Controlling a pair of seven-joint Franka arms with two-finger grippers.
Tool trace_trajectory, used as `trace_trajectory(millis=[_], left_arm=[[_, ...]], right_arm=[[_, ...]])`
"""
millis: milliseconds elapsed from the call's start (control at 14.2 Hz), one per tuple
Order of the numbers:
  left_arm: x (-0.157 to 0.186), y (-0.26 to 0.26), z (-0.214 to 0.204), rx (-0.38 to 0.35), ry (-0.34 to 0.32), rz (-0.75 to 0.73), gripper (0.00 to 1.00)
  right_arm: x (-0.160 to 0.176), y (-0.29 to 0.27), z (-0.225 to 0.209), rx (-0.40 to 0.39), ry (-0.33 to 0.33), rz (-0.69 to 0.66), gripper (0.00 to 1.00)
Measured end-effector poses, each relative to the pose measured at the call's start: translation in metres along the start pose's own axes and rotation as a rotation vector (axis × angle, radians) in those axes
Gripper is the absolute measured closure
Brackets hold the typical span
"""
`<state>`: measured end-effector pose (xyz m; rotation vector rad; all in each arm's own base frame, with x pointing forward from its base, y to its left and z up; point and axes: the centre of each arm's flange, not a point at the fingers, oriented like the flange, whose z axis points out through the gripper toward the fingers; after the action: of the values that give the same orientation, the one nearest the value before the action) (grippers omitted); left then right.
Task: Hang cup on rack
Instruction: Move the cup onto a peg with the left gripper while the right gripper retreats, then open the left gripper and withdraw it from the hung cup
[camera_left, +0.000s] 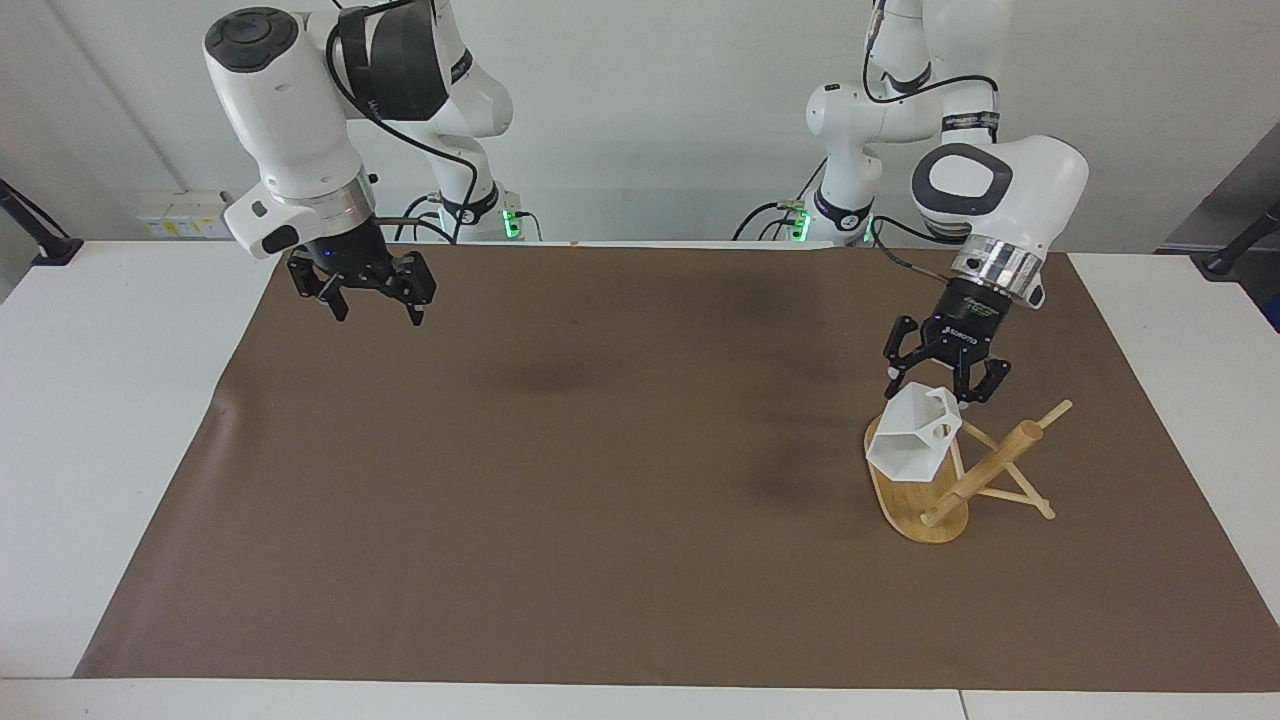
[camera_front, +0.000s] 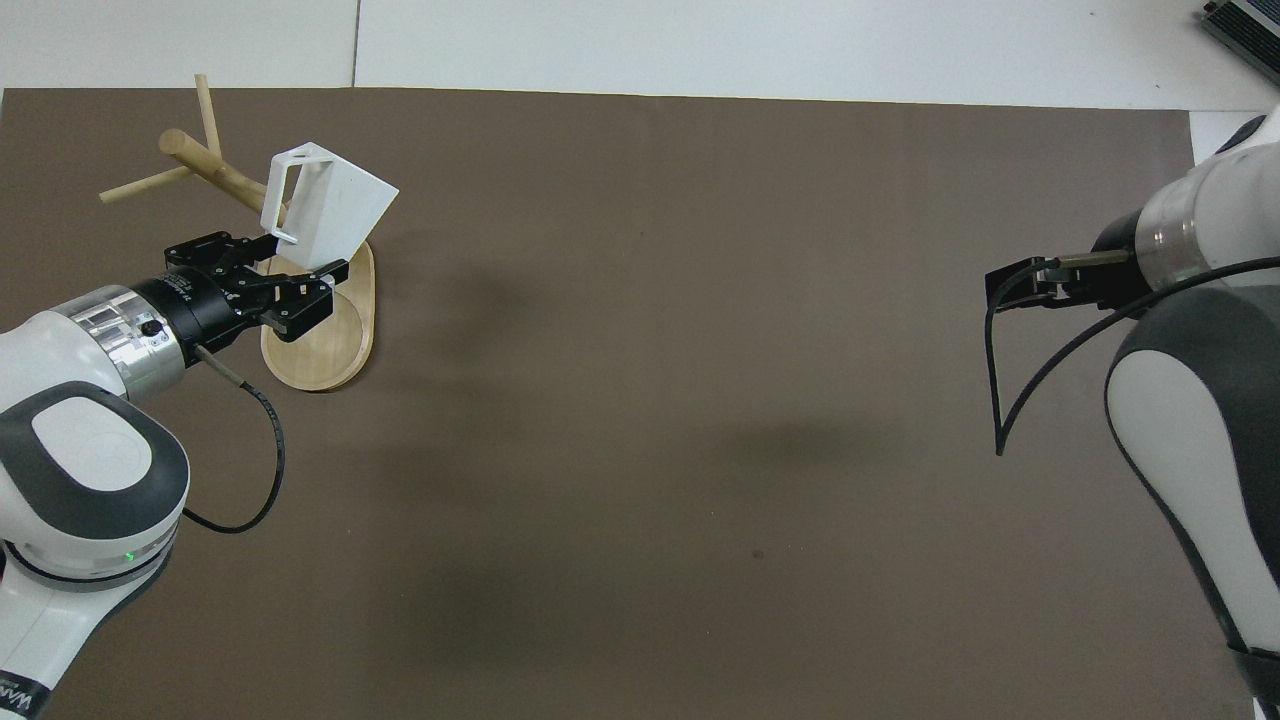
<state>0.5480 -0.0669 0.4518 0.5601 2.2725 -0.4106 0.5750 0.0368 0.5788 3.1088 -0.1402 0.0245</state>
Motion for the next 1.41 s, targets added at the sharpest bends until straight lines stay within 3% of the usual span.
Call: trace_trajectory(millis=[492,1336,1406], left_arm=[[0.001,0.002,0.002,-0.014,-0.001,-0.048,0.28],[0.006,0.013,0.003,-0.078,-0.015,-0.153,0.28],[0.006,0.014,0.003,-0.08,-0.015,-0.155,0.22]], right_arm=[[-0.005,0.039,-0.018,-0.013,-0.064,0.068,0.0],[-0.003,0.089,-0.019,-0.013,-0.067,0.079,0.0],[-0.003,0.093,-0.019,-0.012,-0.068,0.071,0.0]])
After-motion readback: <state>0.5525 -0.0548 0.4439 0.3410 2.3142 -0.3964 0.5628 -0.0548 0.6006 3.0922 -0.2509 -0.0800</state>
